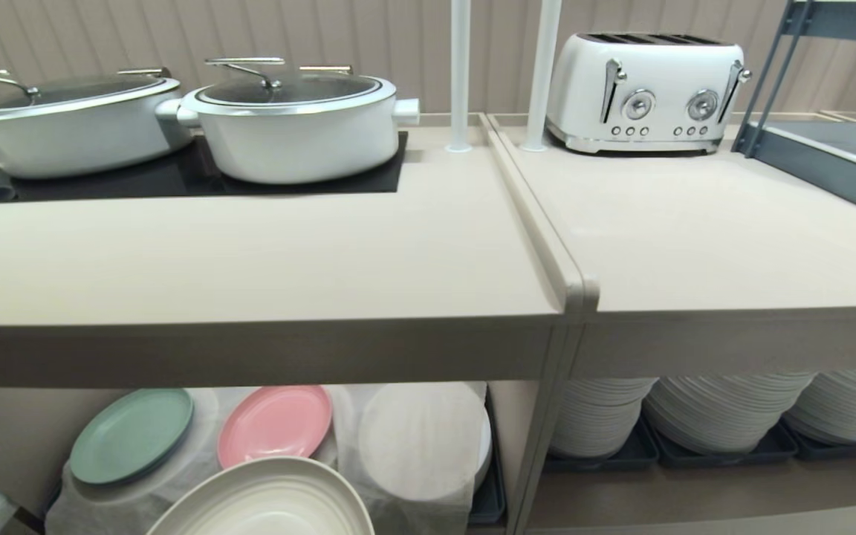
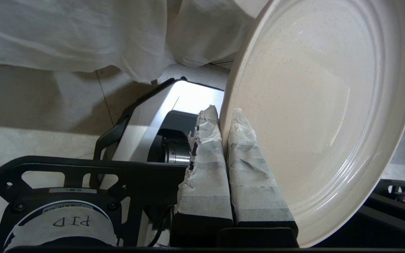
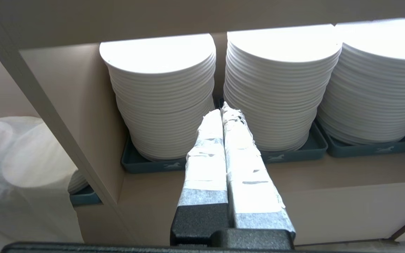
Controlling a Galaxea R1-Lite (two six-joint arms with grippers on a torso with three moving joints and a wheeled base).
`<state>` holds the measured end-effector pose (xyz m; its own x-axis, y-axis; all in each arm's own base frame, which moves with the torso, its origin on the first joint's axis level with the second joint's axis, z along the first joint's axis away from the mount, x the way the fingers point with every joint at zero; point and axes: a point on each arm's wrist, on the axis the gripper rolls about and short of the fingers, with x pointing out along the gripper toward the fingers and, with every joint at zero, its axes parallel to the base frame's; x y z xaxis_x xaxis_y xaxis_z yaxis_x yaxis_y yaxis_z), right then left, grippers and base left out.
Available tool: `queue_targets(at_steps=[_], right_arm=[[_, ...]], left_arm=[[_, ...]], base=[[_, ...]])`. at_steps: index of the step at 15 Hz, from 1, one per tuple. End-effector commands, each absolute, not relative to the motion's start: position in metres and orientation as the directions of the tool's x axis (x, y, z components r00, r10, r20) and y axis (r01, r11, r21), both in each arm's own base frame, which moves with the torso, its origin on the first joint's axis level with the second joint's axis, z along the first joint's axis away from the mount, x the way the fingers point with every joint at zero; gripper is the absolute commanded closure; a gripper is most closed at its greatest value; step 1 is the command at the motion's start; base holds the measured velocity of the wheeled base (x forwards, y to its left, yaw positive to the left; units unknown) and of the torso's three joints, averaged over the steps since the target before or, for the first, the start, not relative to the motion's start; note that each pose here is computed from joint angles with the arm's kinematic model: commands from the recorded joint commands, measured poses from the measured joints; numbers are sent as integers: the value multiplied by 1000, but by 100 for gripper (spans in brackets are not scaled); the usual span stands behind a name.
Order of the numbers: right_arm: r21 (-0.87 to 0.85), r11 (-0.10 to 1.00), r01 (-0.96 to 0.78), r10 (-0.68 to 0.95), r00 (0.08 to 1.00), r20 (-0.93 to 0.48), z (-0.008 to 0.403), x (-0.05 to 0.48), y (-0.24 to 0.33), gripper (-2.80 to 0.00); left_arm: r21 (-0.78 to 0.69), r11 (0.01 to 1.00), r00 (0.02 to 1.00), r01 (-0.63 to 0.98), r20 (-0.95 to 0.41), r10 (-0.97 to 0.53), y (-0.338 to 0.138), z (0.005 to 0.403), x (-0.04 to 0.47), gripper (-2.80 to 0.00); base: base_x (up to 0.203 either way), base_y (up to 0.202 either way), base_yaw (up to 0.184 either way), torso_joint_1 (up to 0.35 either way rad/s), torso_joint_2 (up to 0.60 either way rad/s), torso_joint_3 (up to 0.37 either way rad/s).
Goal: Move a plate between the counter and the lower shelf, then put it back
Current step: Put the plate
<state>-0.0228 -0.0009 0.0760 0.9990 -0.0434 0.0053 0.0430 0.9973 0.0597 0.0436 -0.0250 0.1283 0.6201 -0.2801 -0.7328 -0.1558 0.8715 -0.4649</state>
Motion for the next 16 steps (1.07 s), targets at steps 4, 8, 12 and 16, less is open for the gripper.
queue_targets(at_steps=[4, 8, 12, 16], right_arm=[[60, 997, 42, -43, 999, 6, 76, -23, -1, 0], [60, 997, 42, -43, 999, 6, 76, -23, -1, 0], [60, 997, 42, -43, 999, 6, 76, -23, -1, 0], [60, 997, 42, -43, 999, 6, 76, -23, -1, 0]], left_arm=[[-464, 871, 618, -162, -735, -277, -25, 128, 44, 0], [-465, 871, 618, -159, -734, -280, -25, 128, 44, 0], [-465, 872, 617, -154, -734, -282, -26, 128, 44, 0], [-472, 866, 617, -161, -734, -285, -26, 128, 43, 0]], base=[[0, 0, 0, 225, -501, -282], [0, 0, 0, 238, -532, -289], [0, 0, 0, 260, -558, -300], [0, 0, 0, 277, -599, -318]])
